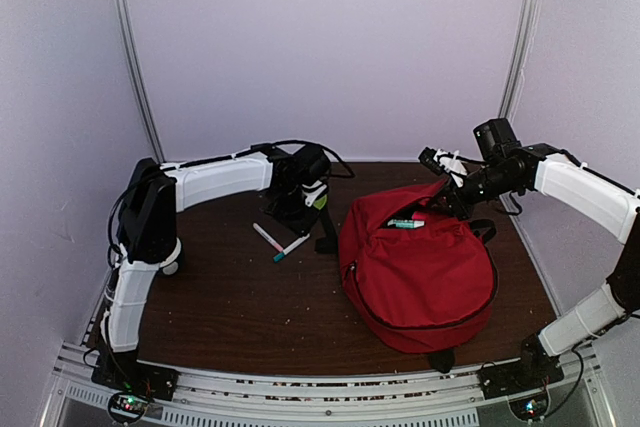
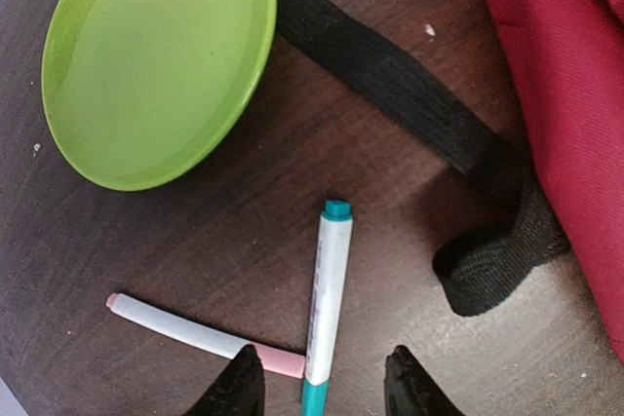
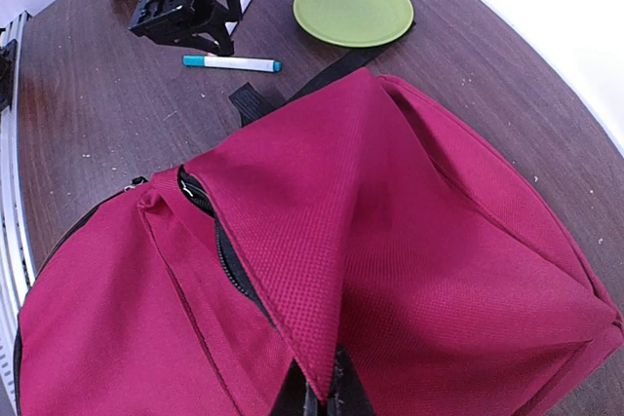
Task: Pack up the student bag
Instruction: Pick up the pen at the center of the board.
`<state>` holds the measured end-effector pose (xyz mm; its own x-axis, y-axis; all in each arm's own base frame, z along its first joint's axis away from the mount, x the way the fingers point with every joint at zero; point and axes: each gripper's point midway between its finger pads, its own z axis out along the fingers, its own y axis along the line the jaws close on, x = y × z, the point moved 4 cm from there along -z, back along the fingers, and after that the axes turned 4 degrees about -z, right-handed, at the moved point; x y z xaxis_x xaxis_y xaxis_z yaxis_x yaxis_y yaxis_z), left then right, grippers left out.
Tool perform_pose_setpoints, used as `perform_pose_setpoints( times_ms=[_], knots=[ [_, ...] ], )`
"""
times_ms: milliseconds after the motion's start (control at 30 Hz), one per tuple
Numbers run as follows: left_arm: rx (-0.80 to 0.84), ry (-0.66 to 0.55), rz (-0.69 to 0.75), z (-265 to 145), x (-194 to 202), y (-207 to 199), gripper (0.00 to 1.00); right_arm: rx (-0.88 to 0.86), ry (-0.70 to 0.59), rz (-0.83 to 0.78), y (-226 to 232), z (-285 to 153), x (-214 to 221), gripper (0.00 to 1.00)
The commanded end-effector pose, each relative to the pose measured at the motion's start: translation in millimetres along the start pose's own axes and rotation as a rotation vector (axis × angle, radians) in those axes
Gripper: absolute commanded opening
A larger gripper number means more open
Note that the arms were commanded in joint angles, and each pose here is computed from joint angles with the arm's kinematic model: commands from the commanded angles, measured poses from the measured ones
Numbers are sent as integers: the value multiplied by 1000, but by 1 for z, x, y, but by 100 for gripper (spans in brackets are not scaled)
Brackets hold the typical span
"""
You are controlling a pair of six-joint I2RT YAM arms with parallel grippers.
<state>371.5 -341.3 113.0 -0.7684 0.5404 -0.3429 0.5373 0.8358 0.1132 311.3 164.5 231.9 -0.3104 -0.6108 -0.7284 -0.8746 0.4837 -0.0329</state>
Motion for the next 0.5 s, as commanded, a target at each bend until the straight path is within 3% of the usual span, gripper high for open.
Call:
perform_pose_setpoints(
  times_ms=[0,200,467],
  knots=[
    [5,63,-18,14,0,9,46,-26,-33,-9,8,-5,-5,0],
    [75,102,-18,28,1,1,45,-32,-37,-3,8,-6,-6,0],
    [78,180,-27,44,16,4,36,-37,-33,-10,10,-5,-3,0]
  ],
)
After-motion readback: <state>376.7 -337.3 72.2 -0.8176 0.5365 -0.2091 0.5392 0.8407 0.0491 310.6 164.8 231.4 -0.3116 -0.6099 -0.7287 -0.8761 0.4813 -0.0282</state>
